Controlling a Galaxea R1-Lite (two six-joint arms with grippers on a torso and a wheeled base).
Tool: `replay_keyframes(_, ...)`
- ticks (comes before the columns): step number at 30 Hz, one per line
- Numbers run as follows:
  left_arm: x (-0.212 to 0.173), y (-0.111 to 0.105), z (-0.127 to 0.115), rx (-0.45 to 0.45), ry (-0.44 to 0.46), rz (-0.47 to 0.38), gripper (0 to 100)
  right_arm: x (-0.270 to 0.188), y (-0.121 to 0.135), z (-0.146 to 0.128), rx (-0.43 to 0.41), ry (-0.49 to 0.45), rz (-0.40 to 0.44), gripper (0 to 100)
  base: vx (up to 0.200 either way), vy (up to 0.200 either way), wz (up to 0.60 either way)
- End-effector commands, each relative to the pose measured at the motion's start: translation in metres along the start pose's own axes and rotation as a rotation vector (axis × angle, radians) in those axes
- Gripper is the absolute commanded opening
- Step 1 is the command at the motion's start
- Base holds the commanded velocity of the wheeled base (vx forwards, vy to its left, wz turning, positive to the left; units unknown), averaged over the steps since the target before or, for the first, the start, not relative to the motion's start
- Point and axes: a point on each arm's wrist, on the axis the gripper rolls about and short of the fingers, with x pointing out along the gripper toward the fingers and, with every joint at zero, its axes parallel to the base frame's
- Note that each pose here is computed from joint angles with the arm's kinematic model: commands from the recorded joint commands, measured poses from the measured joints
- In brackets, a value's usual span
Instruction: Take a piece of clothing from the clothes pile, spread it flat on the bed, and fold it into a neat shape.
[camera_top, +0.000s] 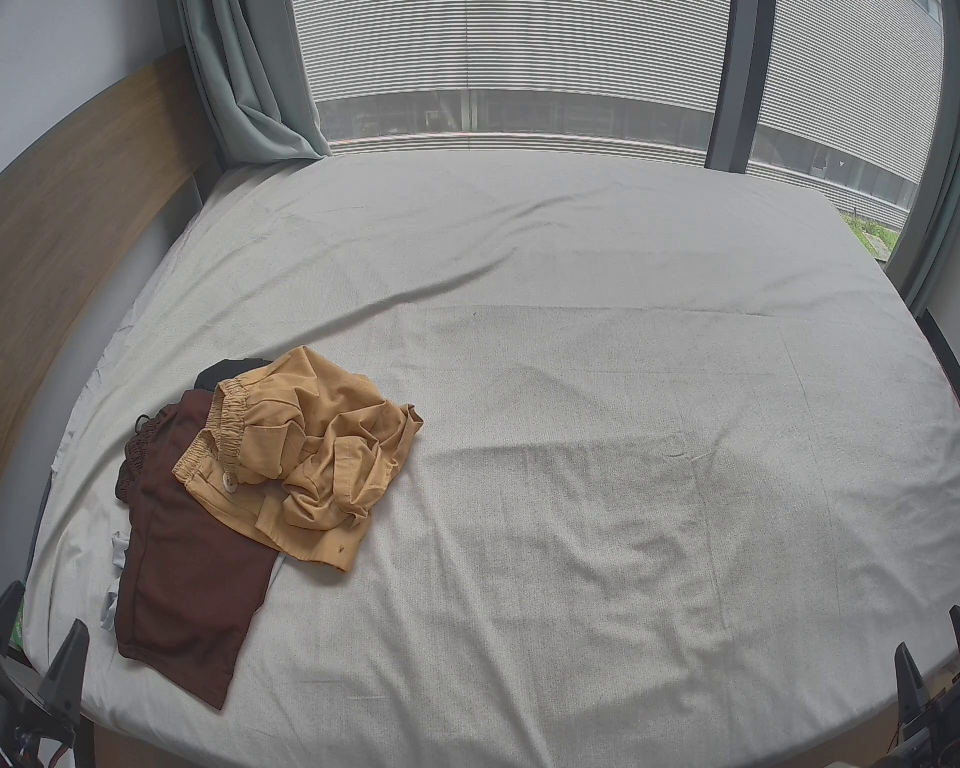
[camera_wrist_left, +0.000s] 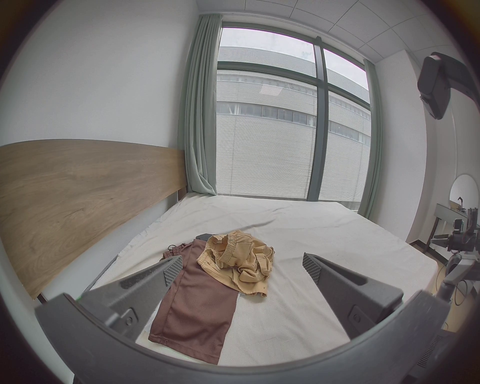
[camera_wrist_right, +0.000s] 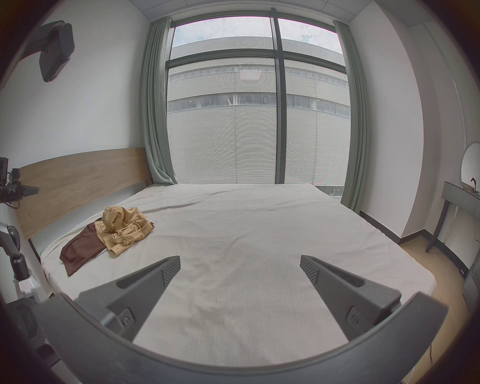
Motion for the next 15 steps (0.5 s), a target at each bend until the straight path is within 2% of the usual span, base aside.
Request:
replay_keyframes(1, 0.016, 0.0, 0.003, -0.009, 0.105, -0.017, 100, 0.0, 0.0, -0.005, 0.0, 0.001, 0.0, 100, 0.0, 0.0, 0.0)
replay_keyframes(7, 0.031, -0.003, 0.024, -0.092, 0.143, -0.09, 100, 0.0, 0.0, -0.005, 0.0, 0.001, 0.0, 100, 0.0, 0.0, 0.0)
replay_keyframes(15, 0.048, -0.004, 0.03, -0.143, 0.207, -0.11, 100, 0.0, 0.0, -0.005, 0.0, 0.001, 0.0, 100, 0.0, 0.0, 0.0)
